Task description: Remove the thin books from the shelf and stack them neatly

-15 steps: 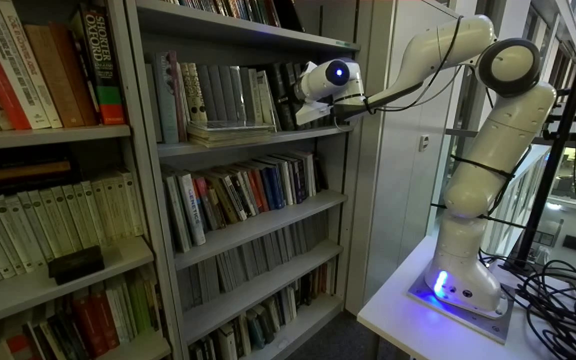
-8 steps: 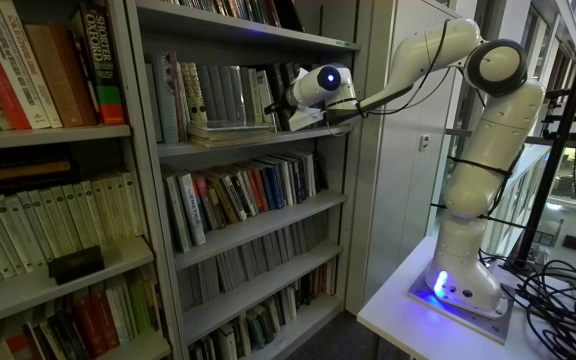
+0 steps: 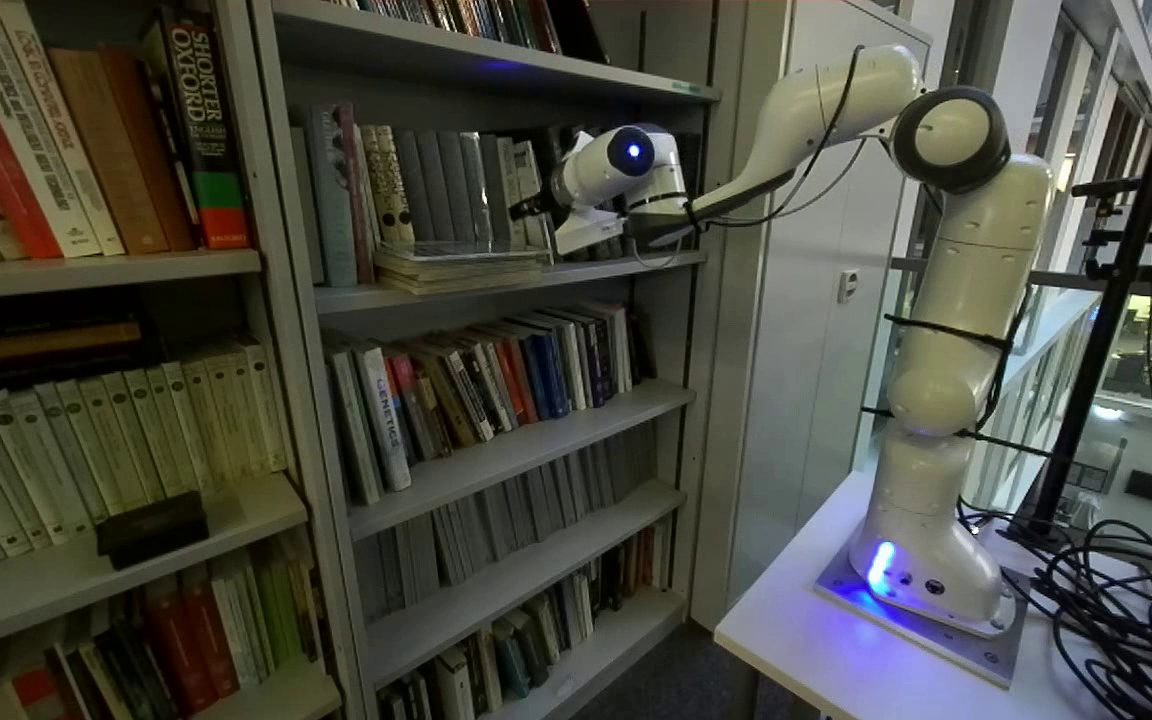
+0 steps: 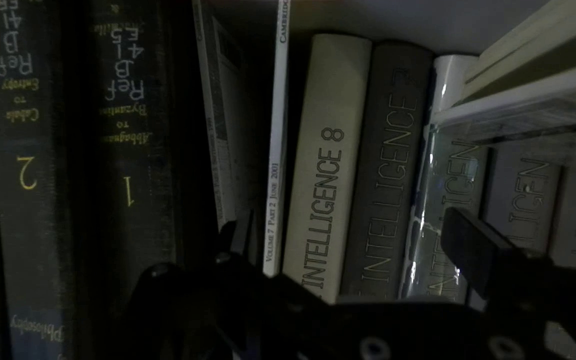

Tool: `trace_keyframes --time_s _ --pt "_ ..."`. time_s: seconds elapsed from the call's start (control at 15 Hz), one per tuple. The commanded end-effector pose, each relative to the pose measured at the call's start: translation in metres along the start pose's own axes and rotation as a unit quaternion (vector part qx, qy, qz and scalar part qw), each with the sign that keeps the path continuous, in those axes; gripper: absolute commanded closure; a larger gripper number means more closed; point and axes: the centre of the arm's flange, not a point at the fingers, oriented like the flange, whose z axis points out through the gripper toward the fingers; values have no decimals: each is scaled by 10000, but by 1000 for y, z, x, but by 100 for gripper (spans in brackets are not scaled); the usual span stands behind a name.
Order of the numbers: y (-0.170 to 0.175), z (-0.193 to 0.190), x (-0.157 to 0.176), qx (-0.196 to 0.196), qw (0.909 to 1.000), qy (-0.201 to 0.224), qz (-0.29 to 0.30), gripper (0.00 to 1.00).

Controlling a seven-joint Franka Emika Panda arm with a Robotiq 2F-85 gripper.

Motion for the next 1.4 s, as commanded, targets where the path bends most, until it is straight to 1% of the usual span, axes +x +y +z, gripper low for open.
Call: trace_keyframes --time_s 0.0,0.53,0.6,0.67,0.73,1.07,1.13,1.33 --pt "-4 18 16 -117 9998 128 -139 0" --pt "10 43 23 -416 9989 180 -138 0" --pt "11 45 24 -456 9987 172 -130 7" --pt "13 47 24 -489 9986 166 -125 26" --pt "14 48 23 -517 9985 158 -116 32" --pt "20 49 21 -620 9980 116 -71 70" --pt "21 48 21 -624 9980 109 -62 80" --pt "23 44 20 -587 9982 83 -6 99"
